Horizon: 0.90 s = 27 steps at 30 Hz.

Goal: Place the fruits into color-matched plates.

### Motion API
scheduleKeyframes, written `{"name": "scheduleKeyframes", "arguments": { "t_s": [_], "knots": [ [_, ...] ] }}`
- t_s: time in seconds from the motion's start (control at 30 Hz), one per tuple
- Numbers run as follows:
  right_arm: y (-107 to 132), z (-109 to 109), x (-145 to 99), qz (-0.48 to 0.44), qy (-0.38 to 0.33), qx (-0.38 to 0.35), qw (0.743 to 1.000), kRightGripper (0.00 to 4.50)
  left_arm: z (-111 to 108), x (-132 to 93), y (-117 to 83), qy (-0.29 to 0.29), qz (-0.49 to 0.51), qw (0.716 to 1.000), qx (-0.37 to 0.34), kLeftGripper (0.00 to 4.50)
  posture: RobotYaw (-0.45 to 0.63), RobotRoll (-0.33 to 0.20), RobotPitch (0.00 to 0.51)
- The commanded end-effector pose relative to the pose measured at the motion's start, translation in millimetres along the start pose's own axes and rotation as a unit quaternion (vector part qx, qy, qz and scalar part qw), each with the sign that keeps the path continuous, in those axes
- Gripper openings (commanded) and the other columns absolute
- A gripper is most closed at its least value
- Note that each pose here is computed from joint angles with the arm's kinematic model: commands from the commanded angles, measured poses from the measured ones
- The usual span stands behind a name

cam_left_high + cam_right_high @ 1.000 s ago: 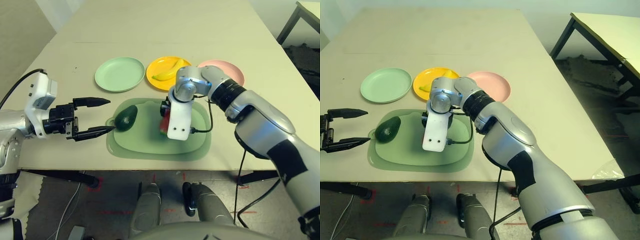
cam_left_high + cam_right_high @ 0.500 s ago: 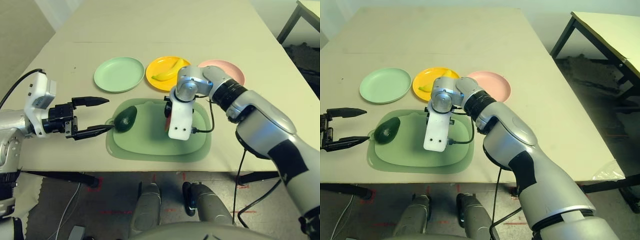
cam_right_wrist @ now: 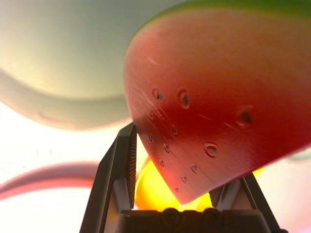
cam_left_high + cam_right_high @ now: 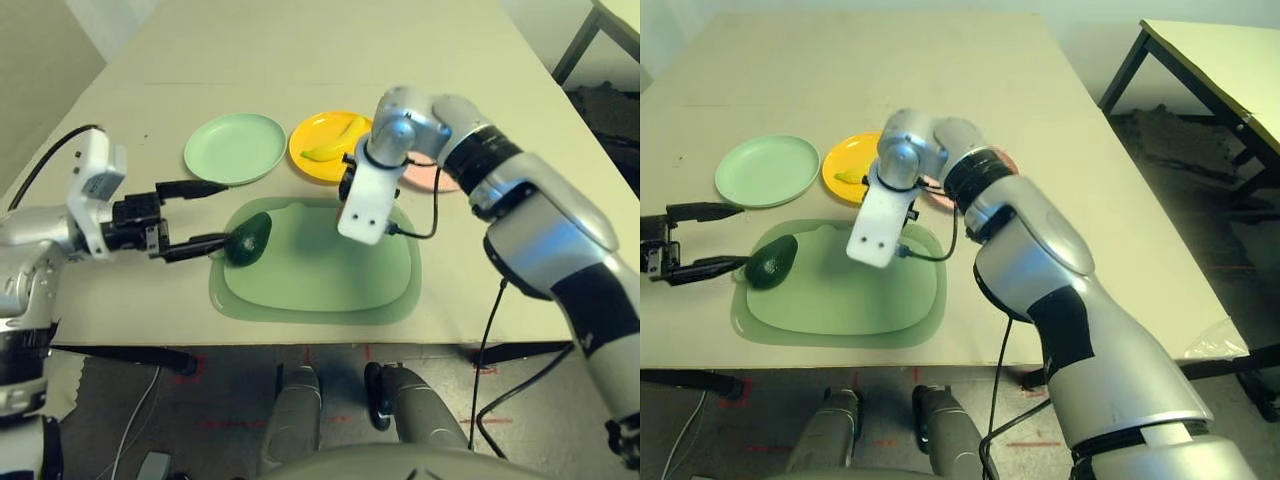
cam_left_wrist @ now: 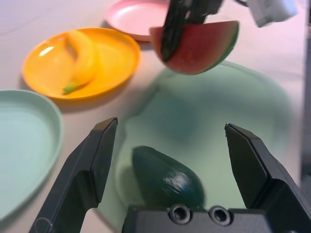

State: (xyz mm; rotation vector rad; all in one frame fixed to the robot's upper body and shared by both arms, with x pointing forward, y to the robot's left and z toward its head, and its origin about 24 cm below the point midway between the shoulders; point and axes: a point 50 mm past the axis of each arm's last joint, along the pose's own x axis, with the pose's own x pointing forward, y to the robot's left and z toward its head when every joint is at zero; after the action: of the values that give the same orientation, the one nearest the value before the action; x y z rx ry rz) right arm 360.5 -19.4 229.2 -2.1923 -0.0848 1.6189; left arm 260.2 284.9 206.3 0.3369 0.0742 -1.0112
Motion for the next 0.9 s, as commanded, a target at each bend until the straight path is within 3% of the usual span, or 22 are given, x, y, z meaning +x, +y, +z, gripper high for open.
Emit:
{"name": "scheduleKeyframes", "arguments": {
  "t_s": [0.03,0.33,0.57,0.9],
  "knots": [
    [6,-17,-9,-0.010,0.049,0.031,0.998,1.97,-6,6,0,0.015,0.011,1.000,-0.015,4.50,0.06,0.000,0.182],
    [27,-53,-18,-0.048,0.169,0.118,0.977,1.97,-6,9,0,0.024,0.026,0.999,-0.024,4.50,0.06,0.000,0.190],
    [60,-70,-11,-0.035,0.224,0.181,0.957,1.97,-6,10,0,0.030,0.028,0.999,-0.029,4.50,0.06,0.000,0.202],
    [95,-79,4,-0.013,0.262,0.230,0.937,1.97,-7,6,-3,0.037,0.027,0.998,-0.034,4.50,0.07,0.000,0.220]
  ]
}}
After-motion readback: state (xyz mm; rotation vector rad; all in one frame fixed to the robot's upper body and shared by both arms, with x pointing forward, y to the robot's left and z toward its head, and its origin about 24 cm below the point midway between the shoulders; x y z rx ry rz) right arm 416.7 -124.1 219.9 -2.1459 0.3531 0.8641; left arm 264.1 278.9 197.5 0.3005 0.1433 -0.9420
